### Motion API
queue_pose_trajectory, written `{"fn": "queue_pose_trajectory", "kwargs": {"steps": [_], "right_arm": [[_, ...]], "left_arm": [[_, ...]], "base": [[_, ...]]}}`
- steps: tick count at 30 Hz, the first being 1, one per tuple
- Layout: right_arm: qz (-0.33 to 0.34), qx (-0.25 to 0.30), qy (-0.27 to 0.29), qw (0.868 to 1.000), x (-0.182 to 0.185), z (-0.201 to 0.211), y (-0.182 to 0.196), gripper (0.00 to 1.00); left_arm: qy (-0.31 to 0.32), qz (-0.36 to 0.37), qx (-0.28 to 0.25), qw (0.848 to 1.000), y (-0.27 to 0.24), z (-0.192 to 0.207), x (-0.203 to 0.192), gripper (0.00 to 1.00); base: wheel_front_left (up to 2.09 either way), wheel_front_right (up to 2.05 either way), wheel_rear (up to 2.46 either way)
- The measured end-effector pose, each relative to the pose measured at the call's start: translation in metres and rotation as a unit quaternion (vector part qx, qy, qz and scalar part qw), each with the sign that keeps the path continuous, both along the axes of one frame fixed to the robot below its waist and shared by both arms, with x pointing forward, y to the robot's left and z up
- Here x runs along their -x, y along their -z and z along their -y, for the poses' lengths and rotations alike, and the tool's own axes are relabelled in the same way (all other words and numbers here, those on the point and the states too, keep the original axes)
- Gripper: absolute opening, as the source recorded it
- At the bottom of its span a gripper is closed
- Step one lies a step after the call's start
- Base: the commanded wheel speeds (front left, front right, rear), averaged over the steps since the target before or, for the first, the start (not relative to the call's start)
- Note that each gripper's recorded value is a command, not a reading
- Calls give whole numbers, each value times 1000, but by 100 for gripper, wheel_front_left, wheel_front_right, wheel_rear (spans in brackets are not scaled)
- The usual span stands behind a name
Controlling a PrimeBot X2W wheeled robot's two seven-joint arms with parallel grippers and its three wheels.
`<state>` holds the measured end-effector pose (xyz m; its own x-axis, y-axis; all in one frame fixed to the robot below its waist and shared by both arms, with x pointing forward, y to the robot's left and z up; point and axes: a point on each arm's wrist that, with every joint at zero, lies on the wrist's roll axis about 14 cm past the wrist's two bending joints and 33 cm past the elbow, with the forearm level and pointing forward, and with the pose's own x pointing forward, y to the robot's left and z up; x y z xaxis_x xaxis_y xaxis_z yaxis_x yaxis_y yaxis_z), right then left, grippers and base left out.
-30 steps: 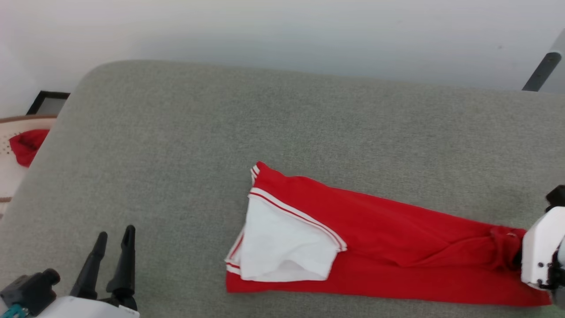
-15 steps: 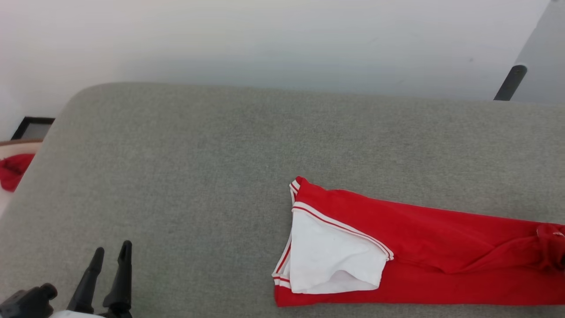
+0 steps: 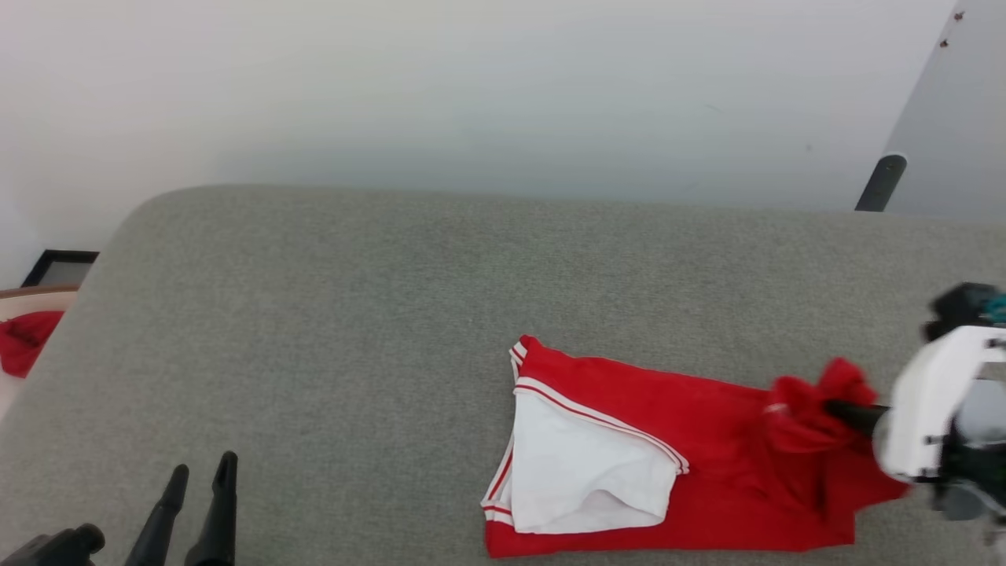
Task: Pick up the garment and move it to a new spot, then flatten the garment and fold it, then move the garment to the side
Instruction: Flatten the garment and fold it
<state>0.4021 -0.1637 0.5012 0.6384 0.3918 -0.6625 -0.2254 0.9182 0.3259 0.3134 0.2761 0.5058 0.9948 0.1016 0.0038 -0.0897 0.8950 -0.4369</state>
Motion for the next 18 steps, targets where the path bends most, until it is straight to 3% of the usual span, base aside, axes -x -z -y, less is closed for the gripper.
{"fn": "queue_pose_trajectory", "kwargs": {"steps": [9,18], "right_arm": [[23,-51,-92,994,7,-101,-10,0],[32,-43,-139,989,-1,-159,6,0]], "left_arm": [[-9,2,9,1000,0,-2,10,100],[-15,3,19,1000,2,-2,14,100]], "base": [[0,0,0],[0,0,0]]}}
